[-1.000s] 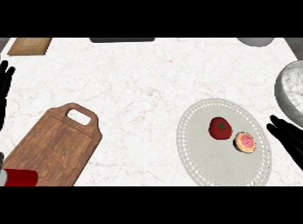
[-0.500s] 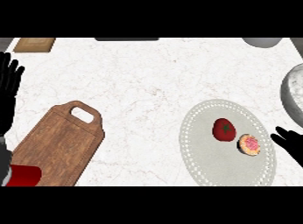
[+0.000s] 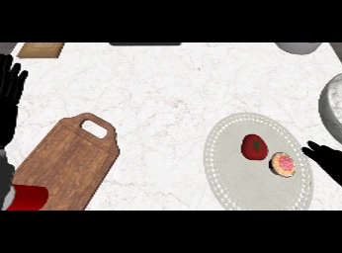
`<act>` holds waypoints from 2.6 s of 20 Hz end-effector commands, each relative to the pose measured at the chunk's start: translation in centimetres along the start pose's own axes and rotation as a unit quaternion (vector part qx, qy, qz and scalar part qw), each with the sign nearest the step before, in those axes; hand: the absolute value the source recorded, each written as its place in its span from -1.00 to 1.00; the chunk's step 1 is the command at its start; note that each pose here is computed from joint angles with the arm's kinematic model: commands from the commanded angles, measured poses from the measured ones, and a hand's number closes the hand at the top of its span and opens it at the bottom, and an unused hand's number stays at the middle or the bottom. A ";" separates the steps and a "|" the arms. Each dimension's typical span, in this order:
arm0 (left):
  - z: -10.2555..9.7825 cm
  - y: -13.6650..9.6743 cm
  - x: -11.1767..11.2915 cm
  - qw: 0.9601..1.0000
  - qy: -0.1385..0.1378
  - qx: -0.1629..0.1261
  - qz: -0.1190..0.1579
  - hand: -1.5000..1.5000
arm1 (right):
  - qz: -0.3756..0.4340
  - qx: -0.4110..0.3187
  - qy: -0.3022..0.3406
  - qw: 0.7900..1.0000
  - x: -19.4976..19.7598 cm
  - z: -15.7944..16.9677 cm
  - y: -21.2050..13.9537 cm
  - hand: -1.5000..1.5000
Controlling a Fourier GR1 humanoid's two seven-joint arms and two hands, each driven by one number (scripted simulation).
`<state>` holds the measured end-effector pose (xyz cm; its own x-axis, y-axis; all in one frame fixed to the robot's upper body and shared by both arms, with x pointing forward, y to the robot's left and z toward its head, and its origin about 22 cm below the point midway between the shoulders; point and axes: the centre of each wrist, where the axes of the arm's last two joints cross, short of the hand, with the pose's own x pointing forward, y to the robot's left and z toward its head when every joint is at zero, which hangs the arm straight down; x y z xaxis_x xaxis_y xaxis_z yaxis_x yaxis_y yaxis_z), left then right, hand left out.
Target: Pick the cupcake from the placemat and place it in the bowl
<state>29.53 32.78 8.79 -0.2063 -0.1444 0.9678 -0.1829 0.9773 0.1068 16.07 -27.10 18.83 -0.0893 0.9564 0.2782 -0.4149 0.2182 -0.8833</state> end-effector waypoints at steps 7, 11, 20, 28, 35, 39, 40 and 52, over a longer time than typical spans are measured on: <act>1.5 -1.0 0.4 1.000 0.003 -0.002 0.008 0.00 | -0.012 0.015 0.041 0.999 -2.1 -4.1 3.5 -1.00; -0.1 0.2 -1.1 1.000 0.000 -0.002 -0.005 0.00 | -0.009 0.008 0.023 1.000 -4.3 -5.9 5.8 -1.00; -0.8 0.4 -1.5 1.000 0.001 -0.001 0.000 0.00 | -0.015 0.005 -0.013 1.000 -6.1 -6.9 5.9 -1.00; 0.3 -0.7 0.6 1.000 0.004 -0.001 -0.001 0.00 | -0.011 0.016 0.001 1.000 -5.0 -9.3 6.0 -1.00; -0.2 0.1 -1.1 1.000 -0.006 -0.003 0.003 0.00 | 0.000 0.025 0.008 1.000 -5.6 -11.9 8.8 -1.00; -0.8 -0.1 -0.1 1.000 -0.002 -0.002 -0.005 0.00 | -0.008 0.028 0.021 0.999 -5.9 -11.9 10.2 -1.00; 0.3 -0.6 1.3 1.000 0.005 0.001 0.004 0.00 | -0.002 0.038 0.030 0.999 -5.7 -11.5 9.7 -1.00; 0.4 -0.7 -1.6 1.000 0.002 0.003 0.001 0.00 | 0.008 -0.026 -0.005 1.000 -7.6 -14.2 8.9 1.00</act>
<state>29.34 32.61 8.05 -0.2068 -0.1504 0.9668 -0.1824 0.9767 0.1129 24.99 -29.76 2.74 -0.0634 0.9650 0.2544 -0.4322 0.2032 -0.8786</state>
